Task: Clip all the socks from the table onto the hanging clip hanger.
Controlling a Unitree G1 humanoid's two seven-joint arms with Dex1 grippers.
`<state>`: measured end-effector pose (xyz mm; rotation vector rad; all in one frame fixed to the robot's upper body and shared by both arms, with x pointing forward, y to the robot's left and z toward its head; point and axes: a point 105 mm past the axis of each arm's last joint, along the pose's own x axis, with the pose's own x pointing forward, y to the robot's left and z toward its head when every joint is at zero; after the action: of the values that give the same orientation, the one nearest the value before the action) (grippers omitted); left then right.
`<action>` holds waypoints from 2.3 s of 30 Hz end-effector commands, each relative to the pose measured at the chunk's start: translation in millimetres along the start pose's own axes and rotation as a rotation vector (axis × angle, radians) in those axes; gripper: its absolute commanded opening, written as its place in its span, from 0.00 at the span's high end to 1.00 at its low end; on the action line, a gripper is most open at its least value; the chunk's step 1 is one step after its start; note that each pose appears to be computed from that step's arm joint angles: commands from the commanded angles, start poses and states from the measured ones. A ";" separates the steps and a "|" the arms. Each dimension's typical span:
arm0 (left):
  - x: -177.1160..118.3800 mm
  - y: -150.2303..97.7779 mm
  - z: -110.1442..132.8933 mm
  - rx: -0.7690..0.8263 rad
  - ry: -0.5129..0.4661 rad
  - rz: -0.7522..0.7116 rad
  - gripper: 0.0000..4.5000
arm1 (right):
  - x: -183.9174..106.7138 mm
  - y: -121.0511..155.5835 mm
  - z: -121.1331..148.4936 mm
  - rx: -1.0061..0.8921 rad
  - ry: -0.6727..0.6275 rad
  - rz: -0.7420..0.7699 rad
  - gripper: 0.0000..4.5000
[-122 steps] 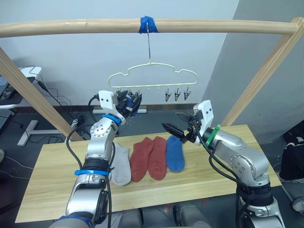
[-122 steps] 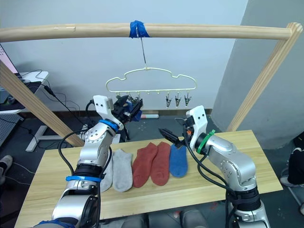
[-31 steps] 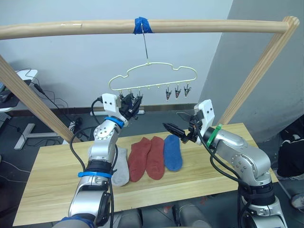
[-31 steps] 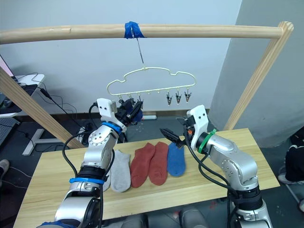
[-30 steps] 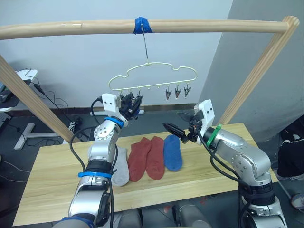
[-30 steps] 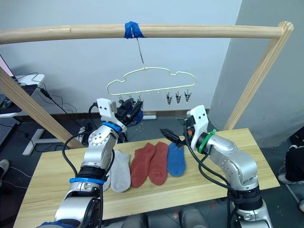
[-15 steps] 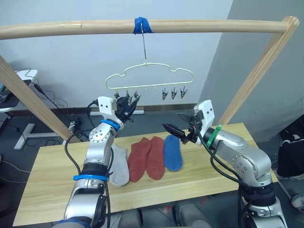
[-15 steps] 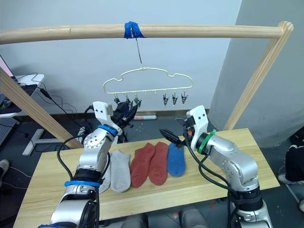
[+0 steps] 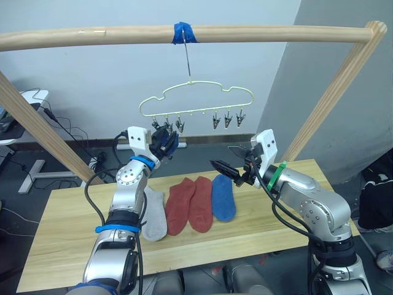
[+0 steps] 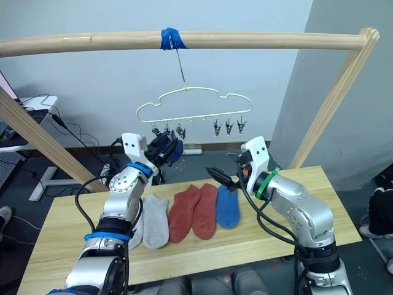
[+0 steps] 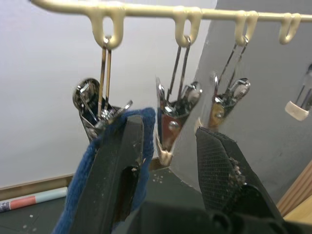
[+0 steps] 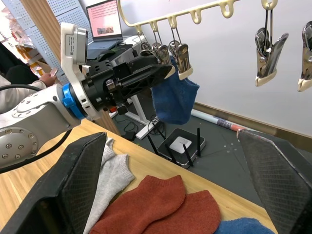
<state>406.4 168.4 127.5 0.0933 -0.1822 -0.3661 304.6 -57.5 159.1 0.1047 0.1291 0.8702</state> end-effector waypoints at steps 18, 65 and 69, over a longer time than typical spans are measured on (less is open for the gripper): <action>13.1 9.1 35.8 0.042 -0.124 0.046 0.57 | -3.0 7.4 14.1 -0.036 -0.048 0.024 0.00; -26.6 -0.8 38.2 -0.390 0.241 -0.244 0.99 | 47.2 -78.0 -180.1 -0.187 0.516 -0.174 0.00; -33.7 -2.8 38.9 -0.385 0.250 -0.242 0.99 | 49.5 -72.5 -188.8 -0.188 0.524 -0.146 0.08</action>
<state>370.2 173.2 159.8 -0.2301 0.1393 -0.6320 370.3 -56.1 -26.8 -0.3040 0.4881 0.7328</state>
